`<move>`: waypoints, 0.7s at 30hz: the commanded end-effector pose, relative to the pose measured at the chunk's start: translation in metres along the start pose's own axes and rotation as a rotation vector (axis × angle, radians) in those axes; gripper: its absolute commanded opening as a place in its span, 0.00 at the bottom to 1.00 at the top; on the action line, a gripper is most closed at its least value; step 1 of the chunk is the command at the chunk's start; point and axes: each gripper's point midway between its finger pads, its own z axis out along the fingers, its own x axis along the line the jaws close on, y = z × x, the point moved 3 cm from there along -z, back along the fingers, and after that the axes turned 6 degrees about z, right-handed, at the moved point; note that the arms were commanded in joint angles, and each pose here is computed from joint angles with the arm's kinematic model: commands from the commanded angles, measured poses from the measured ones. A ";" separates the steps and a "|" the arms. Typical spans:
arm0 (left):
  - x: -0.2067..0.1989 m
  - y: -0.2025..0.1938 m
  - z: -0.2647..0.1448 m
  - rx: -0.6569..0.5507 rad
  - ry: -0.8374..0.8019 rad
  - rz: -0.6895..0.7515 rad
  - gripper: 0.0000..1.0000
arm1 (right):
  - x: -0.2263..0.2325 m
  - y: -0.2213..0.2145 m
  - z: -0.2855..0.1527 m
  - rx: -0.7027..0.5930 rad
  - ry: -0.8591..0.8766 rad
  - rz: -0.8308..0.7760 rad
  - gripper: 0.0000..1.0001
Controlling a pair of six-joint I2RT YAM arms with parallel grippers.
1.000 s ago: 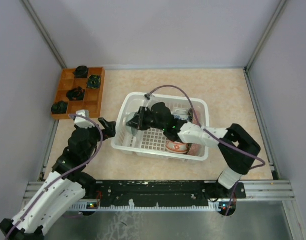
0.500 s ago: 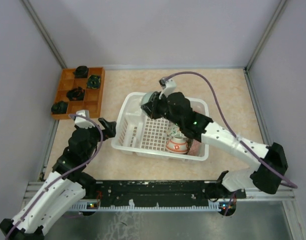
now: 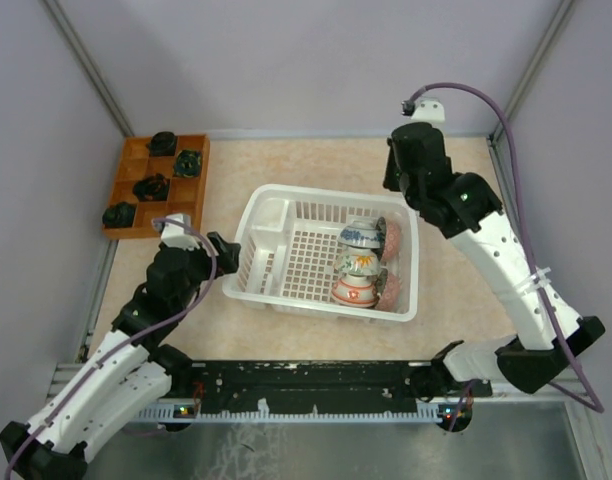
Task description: Unload the bowls from the dish rack
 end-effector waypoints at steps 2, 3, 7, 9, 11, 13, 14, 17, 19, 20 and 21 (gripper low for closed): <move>-0.015 0.023 0.000 -0.049 -0.059 0.000 0.99 | -0.076 0.000 0.015 0.122 -0.278 -0.090 0.00; -0.017 0.024 0.000 -0.050 -0.069 -0.001 0.99 | -0.083 -0.001 0.021 0.141 -0.306 -0.097 0.00; -0.024 0.024 0.003 -0.043 -0.101 -0.001 0.99 | -0.103 -0.017 0.054 0.254 -0.377 -0.123 0.00; -0.026 0.023 0.005 -0.035 -0.115 0.002 1.00 | -0.115 -0.024 0.065 0.297 -0.422 -0.130 0.00; -0.028 0.021 0.007 -0.028 -0.122 0.009 0.99 | -0.129 -0.028 0.078 0.340 -0.443 -0.119 0.00; -0.029 0.020 0.009 -0.021 -0.125 0.019 0.99 | -0.142 -0.032 0.090 0.379 -0.458 -0.112 0.00; -0.029 0.020 0.010 -0.017 -0.125 0.024 0.99 | -0.150 -0.035 0.097 0.402 -0.471 -0.110 0.00; -0.031 0.020 0.011 -0.011 -0.137 0.036 0.99 | -0.172 -0.041 0.116 0.469 -0.513 -0.111 0.00; -0.033 0.021 0.012 -0.012 -0.145 0.043 0.99 | -0.180 -0.047 0.127 0.522 -0.516 -0.110 0.00; -0.033 0.021 0.012 -0.011 -0.148 0.047 0.99 | -0.184 -0.048 0.133 0.538 -0.518 -0.114 0.00; -0.034 0.021 0.011 -0.010 -0.153 0.049 0.99 | -0.187 -0.050 0.139 0.559 -0.520 -0.123 0.00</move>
